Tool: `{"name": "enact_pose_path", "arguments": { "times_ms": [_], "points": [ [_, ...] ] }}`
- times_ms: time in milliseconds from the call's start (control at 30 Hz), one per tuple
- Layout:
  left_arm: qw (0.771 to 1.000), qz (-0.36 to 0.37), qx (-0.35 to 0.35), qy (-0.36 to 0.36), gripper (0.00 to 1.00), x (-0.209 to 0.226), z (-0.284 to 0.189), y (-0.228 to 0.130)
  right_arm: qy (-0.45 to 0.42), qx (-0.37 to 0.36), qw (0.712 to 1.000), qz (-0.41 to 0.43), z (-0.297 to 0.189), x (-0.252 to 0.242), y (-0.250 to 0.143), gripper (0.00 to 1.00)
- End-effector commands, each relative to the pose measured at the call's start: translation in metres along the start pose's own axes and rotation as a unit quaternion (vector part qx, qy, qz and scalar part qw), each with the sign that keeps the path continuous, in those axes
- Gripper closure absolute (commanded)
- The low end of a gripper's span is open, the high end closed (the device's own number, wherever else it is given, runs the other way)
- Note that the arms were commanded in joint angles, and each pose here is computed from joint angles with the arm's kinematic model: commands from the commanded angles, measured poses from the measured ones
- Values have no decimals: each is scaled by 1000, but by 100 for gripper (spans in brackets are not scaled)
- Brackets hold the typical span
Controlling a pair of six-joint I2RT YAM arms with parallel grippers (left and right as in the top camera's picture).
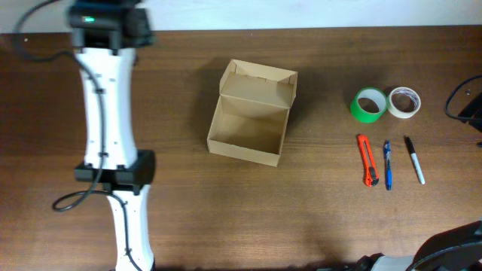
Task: Pack container
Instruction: 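Lift the left gripper away from the box and retract, then grasp the green tape roll with the right gripper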
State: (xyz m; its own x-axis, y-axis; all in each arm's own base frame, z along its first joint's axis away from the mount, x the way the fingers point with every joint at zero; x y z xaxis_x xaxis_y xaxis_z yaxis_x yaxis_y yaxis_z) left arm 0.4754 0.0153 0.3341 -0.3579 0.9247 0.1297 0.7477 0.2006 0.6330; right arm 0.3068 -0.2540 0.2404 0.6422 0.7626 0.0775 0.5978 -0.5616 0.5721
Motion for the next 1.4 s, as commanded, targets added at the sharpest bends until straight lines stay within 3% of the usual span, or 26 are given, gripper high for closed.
{"name": "enact_pose_path", "arguments": {
  "times_ms": [0,33,100,133,200,333,467,767,1000,1367],
  "points": [
    [999,-24,-10,30,37,45,-3,10,29,-9,1000,6,-3,8,7,1],
    [999,-34,-9,38,32,57,-1,11,48,-11,999,5,-4,13,8,1],
    [998,-50,-5,48,4,75,4,12,108,-13,994,4,-7,30,9,1],
    [997,-56,-4,54,0,82,5,13,137,-11,990,3,-9,38,9,1],
    [996,-67,-2,64,0,96,8,13,193,-9,981,-1,-14,57,8,1],
    [994,-80,0,75,0,112,11,13,207,13,978,13,-14,85,1,0],
    [993,-84,1,78,0,116,12,13,134,47,990,9,3,112,-18,11],
    [993,-84,1,78,0,116,12,13,100,106,989,-12,52,179,-42,16],
    [993,-84,1,78,0,116,12,13,47,149,988,-5,107,176,-40,20],
    [993,-84,1,78,0,116,12,13,-16,233,972,-14,147,154,-81,25]
  ]
}}
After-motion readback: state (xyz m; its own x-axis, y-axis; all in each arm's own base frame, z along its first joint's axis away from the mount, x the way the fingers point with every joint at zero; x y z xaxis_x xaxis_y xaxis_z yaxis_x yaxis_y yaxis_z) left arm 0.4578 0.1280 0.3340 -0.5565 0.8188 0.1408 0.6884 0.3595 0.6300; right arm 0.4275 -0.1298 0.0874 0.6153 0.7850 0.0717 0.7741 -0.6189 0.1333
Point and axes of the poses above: each gripper's point midway between its finger pads, its own z axis out along the fingers, its own x axis along the line the jaws close on, y = z × x, the point moved 3 cm from there along -z, back along the fingers
